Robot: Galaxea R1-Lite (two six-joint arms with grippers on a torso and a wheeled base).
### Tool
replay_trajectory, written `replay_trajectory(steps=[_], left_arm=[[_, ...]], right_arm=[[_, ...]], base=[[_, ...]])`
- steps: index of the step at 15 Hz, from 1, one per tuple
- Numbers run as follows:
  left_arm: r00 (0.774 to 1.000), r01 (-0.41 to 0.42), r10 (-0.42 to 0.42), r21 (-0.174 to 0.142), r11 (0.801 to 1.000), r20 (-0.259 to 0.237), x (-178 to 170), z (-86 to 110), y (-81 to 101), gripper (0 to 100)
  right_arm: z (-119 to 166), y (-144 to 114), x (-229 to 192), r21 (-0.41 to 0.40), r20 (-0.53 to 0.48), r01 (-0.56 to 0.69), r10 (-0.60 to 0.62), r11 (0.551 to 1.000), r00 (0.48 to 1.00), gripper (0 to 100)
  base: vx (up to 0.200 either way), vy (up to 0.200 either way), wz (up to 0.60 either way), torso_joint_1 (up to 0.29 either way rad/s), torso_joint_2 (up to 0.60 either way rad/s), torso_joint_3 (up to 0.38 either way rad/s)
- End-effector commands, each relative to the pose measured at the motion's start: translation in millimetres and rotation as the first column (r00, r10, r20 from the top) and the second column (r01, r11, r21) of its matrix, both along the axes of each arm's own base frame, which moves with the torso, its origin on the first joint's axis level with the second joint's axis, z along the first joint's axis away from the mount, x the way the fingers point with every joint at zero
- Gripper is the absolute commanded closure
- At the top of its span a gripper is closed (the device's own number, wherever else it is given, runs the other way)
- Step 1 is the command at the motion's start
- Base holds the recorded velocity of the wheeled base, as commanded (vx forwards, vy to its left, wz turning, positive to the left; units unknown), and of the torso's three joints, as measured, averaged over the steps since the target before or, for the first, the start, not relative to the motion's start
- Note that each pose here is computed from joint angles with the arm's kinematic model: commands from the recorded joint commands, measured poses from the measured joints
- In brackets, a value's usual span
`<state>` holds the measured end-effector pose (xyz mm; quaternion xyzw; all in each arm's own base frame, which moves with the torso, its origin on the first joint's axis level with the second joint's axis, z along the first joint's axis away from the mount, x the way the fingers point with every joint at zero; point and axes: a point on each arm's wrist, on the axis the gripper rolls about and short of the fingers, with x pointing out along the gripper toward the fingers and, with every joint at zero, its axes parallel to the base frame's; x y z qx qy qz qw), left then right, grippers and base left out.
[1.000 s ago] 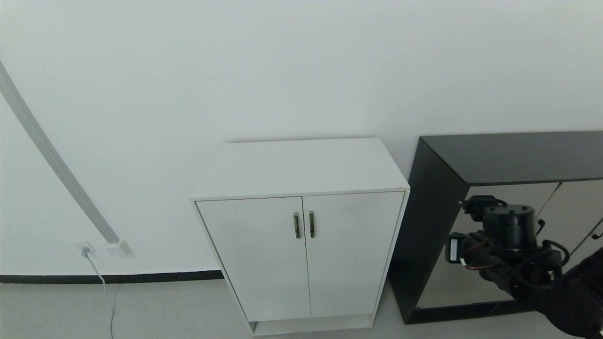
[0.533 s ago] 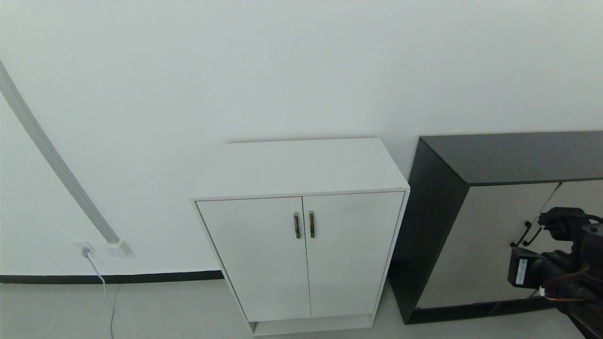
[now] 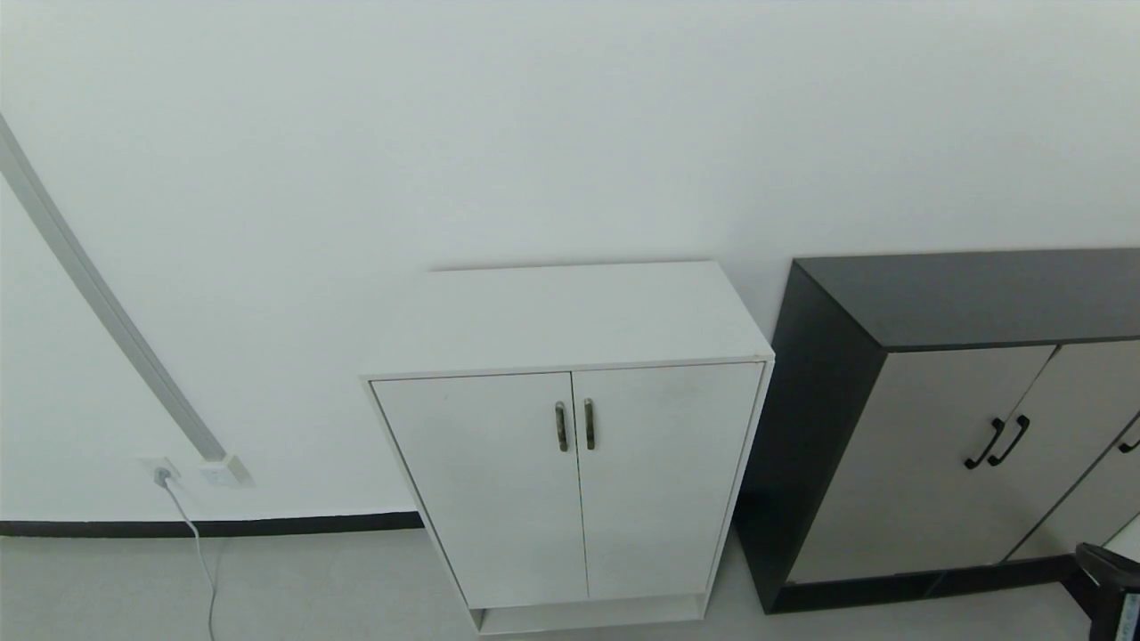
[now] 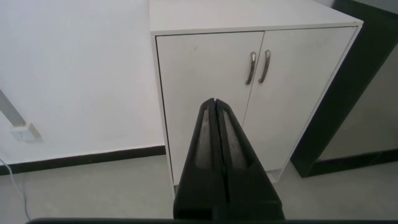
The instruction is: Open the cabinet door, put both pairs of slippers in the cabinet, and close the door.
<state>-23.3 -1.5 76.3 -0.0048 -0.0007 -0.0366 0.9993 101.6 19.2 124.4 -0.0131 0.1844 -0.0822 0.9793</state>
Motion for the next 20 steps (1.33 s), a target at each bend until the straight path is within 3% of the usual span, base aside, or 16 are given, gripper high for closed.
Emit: replay_trajectory(steps=[1, 6, 11, 14, 20], left_arm=[[1.0, 0.0, 0.0, -0.001, 1.0, -0.002, 0.1, 0.0, 0.0, 100], [1.0, 0.0, 0.0, -0.001, 1.0, -0.002, 0.1, 0.0, 0.0, 100], [1.0, -0.001, 0.001, -0.001, 1.0, -0.002, 0.1, 0.0, -0.1, 100], [1.0, 0.0, 0.0, -0.001, 1.0, -0.002, 0.1, 0.0, 0.0, 100], [1.0, 0.0, 0.0, 0.0, 1.0, -0.002, 0.1, 0.0, 0.0, 100]], right_arm=[[9.4, -10.7, -38.9, 0.028, 0.09, -0.011, 0.008, 1.0, 0.996, 100], [5.3, -20.6, -80.8, 0.058, 0.1, -0.103, 0.097, 0.993, 0.99, 100], [-7.0, -21.9, -95.4, 0.093, 0.144, -0.232, 0.218, 0.968, 0.965, 100], [-24.3, -22.2, -99.3, 0.029, 0.114, -0.286, 0.281, 0.958, 0.953, 100], [-39.7, -21.3, -98.3, 0.027, 0.05, -0.308, 0.306, 0.951, 0.951, 100]], base=[[0.0, 0.0, 0.0, 0.0, 0.0, 0.0], [0.0, 0.0, 0.0, 0.0, 0.0, 0.0], [0.0, 0.0, 0.0, 0.0, 0.0, 0.0], [0.0, 0.0, 0.0, 0.0, 0.0, 0.0], [0.0, 0.0, 0.0, 0.0, 0.0, 0.0]])
